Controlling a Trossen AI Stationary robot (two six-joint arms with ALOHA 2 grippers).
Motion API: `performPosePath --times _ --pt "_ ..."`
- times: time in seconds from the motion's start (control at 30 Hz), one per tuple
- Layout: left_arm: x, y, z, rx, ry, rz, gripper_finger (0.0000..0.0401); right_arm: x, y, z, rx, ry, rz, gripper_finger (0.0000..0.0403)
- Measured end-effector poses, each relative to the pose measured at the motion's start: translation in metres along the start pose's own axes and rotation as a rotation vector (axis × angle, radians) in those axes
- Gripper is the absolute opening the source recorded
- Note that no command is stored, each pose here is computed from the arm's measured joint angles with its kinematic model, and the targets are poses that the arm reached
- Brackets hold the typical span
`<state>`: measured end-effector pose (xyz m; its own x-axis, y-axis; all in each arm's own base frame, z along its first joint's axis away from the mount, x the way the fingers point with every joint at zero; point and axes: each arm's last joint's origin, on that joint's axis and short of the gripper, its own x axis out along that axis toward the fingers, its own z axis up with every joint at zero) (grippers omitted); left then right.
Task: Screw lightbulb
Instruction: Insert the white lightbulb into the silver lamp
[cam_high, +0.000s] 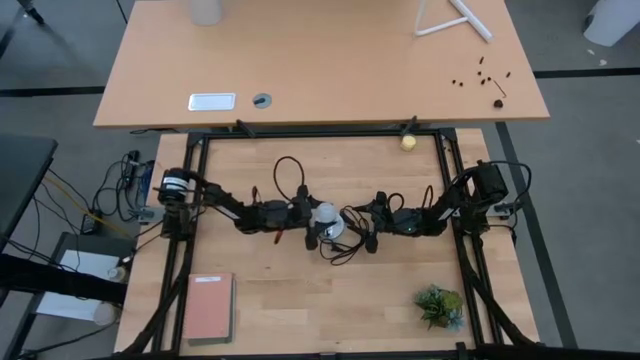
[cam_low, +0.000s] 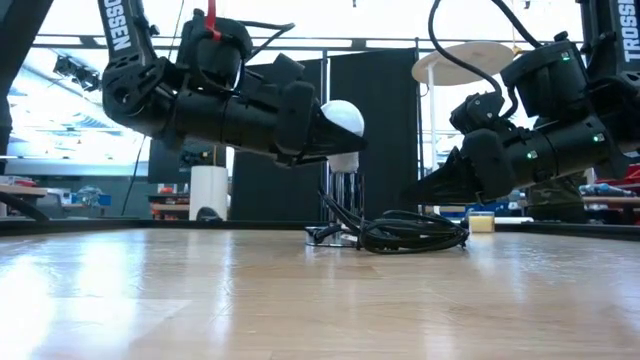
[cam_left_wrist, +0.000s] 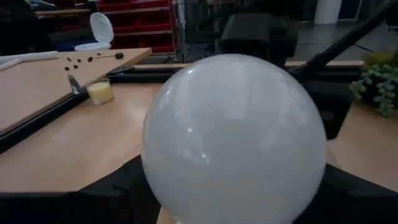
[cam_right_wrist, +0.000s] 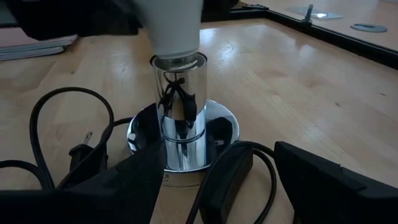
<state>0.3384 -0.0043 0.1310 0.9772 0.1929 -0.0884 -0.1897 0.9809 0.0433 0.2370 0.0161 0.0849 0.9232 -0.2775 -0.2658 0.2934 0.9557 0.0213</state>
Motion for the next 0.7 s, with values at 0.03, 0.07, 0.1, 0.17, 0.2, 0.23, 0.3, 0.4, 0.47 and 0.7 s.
performPosePath --times 0.03,0.07,0.1,0.17,0.2,0.23,0.3,0.4,0.47,0.7 --pt "0.0017 0.0009 0.0015 -0.001 -0.004 -0.005 0.0273 0.0 0.0 0.0 0.0 0.0 0.0 0.0308" --pt "0.0037 0.0015 0.0033 -0.003 -0.009 -0.011 0.0273 0.0 0.0 0.0 0.0 0.0 0.0 0.0308" --pt "0.0057 0.0022 0.0049 -0.004 -0.011 -0.019 0.0273 0.0 0.0 0.0 0.0 0.0 0.0 0.0308" --pt "0.0077 0.0035 0.0055 -0.003 -0.003 -0.022 0.0273 0.0 0.0 0.0 0.0 0.0 0.0 0.0308" --pt "0.0079 0.0039 0.0052 -0.002 0.001 -0.026 0.0273 0.0 0.0 0.0 0.0 0.0 0.0 0.0308" --pt "0.008 0.0044 0.0048 -0.002 0.004 -0.031 0.0273 0.0 0.0 0.0001 0.0 -0.001 0.001 0.0308" --pt "0.0081 0.0047 0.0032 0.0 0.02 -0.033 0.0273 0.0 0.0 0.0002 0.001 -0.002 0.001 0.0308" --pt "0.008 0.0047 0.0013 -0.011 0.04 -0.033 0.0273 0.0 0.0001 0.0008 0.003 -0.008 0.002 0.0308" --pt "0.008 0.0049 0.0004 -0.024 0.049 -0.032 0.0273 0.0001 0.0003 0.0014 0.005 -0.013 0.003 0.0308" --pt "0.0079 0.005 0.0001 -0.035 0.053 -0.032 0.0273 0.0001 0.0008 0.0014 0.006 -0.011 0.023 0.0308"
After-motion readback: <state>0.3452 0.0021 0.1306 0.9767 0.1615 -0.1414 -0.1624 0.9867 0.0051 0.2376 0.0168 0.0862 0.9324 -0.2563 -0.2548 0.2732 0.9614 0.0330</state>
